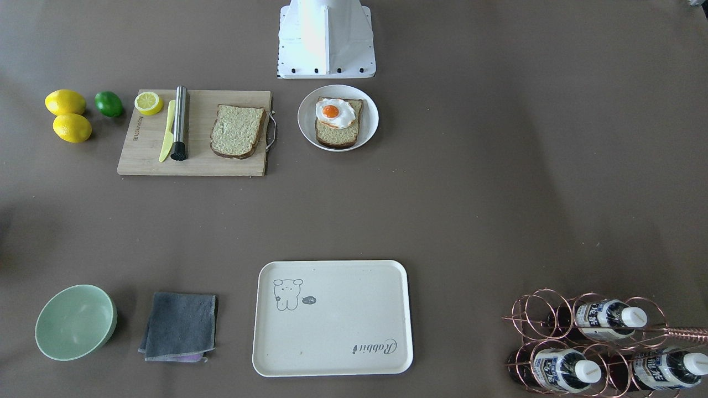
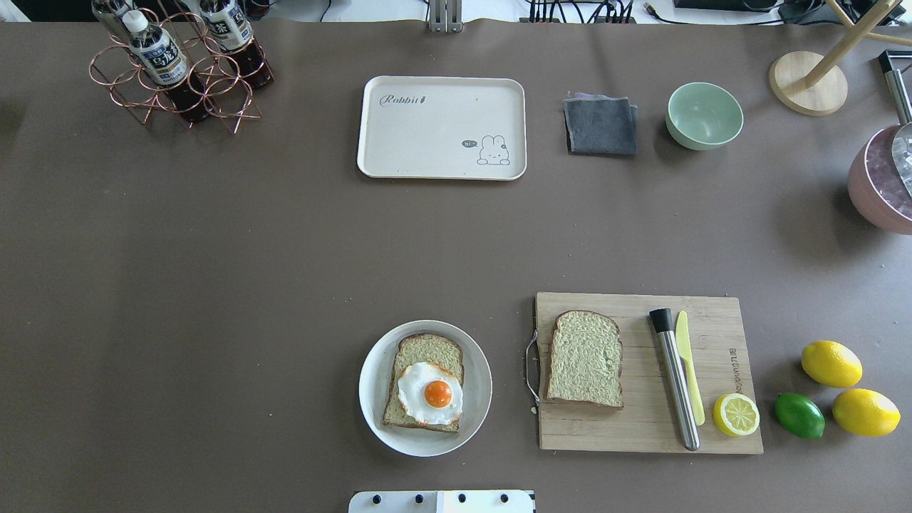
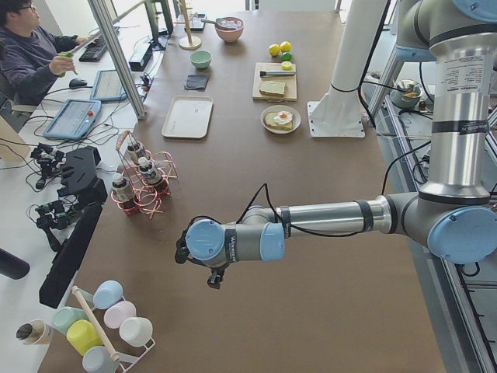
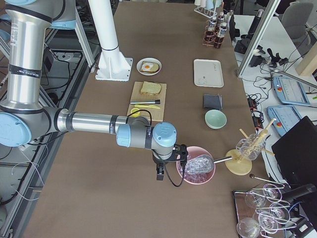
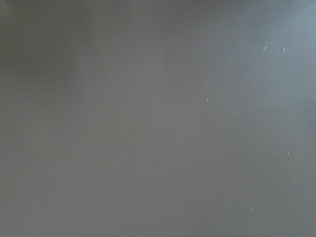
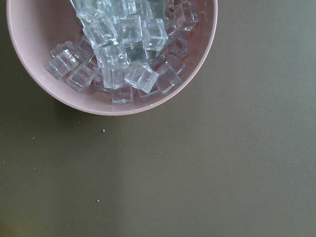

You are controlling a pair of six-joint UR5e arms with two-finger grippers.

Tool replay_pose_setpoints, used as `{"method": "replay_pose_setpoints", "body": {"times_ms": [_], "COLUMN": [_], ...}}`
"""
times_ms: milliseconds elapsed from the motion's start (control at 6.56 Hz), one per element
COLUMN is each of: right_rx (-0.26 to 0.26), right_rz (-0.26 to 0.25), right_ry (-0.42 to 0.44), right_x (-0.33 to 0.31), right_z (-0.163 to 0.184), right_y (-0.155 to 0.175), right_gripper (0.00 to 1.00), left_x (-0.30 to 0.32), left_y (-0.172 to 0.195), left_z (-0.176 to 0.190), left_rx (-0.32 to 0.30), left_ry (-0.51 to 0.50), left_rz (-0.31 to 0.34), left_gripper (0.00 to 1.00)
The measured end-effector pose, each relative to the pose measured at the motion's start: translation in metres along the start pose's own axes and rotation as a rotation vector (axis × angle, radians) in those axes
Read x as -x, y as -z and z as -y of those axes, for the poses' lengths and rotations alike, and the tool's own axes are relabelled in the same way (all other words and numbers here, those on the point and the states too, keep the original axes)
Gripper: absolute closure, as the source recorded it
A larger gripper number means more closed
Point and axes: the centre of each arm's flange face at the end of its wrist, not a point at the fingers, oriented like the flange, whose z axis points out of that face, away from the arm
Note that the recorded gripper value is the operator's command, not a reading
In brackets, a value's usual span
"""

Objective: Make sandwich and place on tray

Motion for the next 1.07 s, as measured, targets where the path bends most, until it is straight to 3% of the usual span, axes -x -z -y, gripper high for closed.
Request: {"method": "replay_pose_setpoints", "body": {"times_ms": [458, 1068], "right_rx": [-0.005, -0.015], "right_rz": [-0.003, -0.004], "right_ry": [-0.002, -0.005], "right_x": [-0.003, -0.004], "right_z": [-0.001, -0.004], "right_y": [0.002, 0.006], "right_gripper": [0.00, 0.00], "left_x": [0.001, -0.003], "left_y": [0.011, 0.023], "left_z": [0.017, 0.018], "left_rx": [0.010, -0.008], "left_ry": [-0.026, -0.030], "left_rz": [0.123, 0.153], "left_gripper": [0.02, 0.02]}}
